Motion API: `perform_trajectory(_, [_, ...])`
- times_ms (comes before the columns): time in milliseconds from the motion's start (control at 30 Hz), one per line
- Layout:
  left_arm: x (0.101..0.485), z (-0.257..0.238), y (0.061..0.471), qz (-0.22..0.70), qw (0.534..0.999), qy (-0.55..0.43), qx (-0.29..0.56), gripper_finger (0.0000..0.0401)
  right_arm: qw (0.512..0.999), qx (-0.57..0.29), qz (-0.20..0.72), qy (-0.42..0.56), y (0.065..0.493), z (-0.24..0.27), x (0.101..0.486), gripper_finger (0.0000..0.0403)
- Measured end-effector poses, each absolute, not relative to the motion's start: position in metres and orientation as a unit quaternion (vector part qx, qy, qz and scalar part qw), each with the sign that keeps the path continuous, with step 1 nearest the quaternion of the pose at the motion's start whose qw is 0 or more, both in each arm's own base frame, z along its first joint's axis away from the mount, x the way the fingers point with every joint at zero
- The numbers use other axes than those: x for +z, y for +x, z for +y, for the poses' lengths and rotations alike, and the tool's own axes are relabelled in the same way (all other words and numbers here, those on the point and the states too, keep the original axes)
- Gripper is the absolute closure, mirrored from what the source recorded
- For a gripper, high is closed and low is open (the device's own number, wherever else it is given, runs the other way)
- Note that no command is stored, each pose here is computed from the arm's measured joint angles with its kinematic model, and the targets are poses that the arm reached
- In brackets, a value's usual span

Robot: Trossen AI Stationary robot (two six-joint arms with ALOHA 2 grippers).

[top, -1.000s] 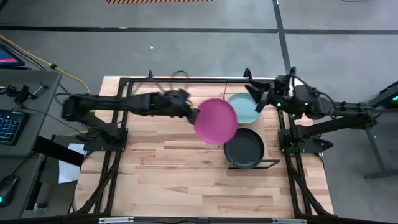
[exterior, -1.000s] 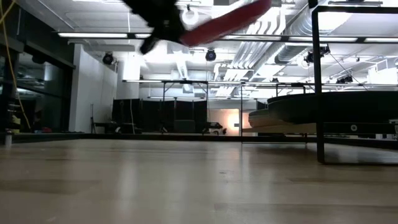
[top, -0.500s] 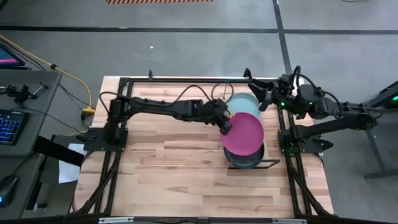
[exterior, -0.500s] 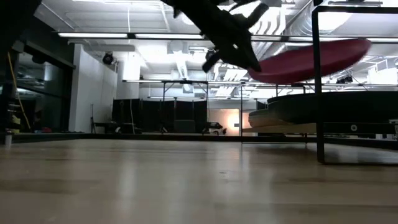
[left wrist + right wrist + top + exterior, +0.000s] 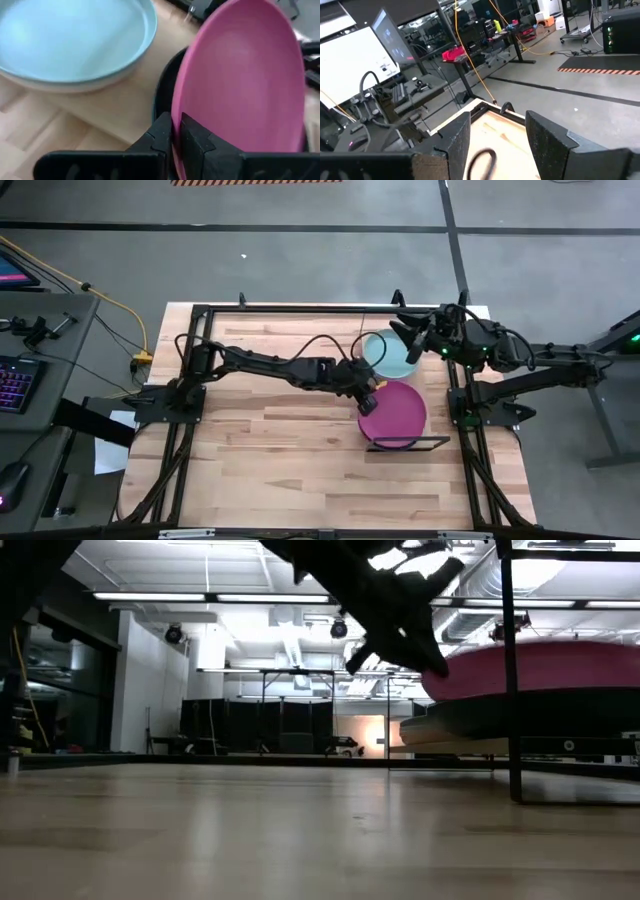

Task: Place and stack plates onto a shelf
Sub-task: Stack the pink plate on top of the black plate, then adjust the stacked colored plates

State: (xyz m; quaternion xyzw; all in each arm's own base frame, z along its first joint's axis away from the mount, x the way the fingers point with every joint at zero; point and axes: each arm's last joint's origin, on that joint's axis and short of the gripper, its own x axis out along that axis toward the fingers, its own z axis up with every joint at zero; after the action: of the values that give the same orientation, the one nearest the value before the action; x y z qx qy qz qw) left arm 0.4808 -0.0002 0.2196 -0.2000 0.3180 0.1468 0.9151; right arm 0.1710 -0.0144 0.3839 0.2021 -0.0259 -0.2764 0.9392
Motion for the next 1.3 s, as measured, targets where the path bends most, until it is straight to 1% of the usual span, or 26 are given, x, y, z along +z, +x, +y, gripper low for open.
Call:
perform_trajectory(133, [0.204, -0.002, 0.484, 0.340, 0.907, -0.203, 0.144, 0.0375, 0.939, -0.277, -0.022, 0.202, 0.173, -0.014, 0.383, 0.0231])
perform_trajectory(333, [0.201, 0.000, 0.482, 0.352, 0.902, -0.201, 0.146, 0.0359, 0.939, -0.277, -0.022, 0.202, 0.173, -0.014, 0.383, 0.0231])
perform_trajectory(667, [0.209, 0.017, 0.480, 0.356, 0.900, -0.224, 0.113, 0.0281, 0.939, -0.277, -0.022, 0.201, 0.173, -0.014, 0.383, 0.0231])
perform_trajectory(833, [0.237, 0.038, 0.469, 0.340, 0.913, -0.204, 0.095, 0.0256, 0.939, -0.277, -0.021, 0.201, 0.173, -0.014, 0.383, 0.0231])
perform_trajectory(1033, [0.285, 0.065, 0.436, 0.342, 0.924, -0.139, 0.100, 0.0252, 0.940, -0.278, -0.016, 0.199, 0.172, -0.014, 0.382, 0.0231])
perform_trajectory(1133, [0.319, 0.071, 0.413, 0.310, 0.938, -0.109, 0.110, 0.0254, 0.941, -0.275, -0.007, 0.197, 0.172, -0.014, 0.380, 0.0231])
perform_trajectory(1200, [0.342, 0.071, 0.394, 0.271, 0.950, -0.103, 0.115, 0.0254, 0.943, -0.269, 0.009, 0.194, 0.172, -0.014, 0.378, 0.0231])
perform_trajectory(1300, [0.363, 0.065, 0.360, 0.218, 0.963, -0.098, 0.125, 0.0254, 0.943, -0.260, 0.034, 0.204, 0.172, -0.013, 0.372, 0.0231])
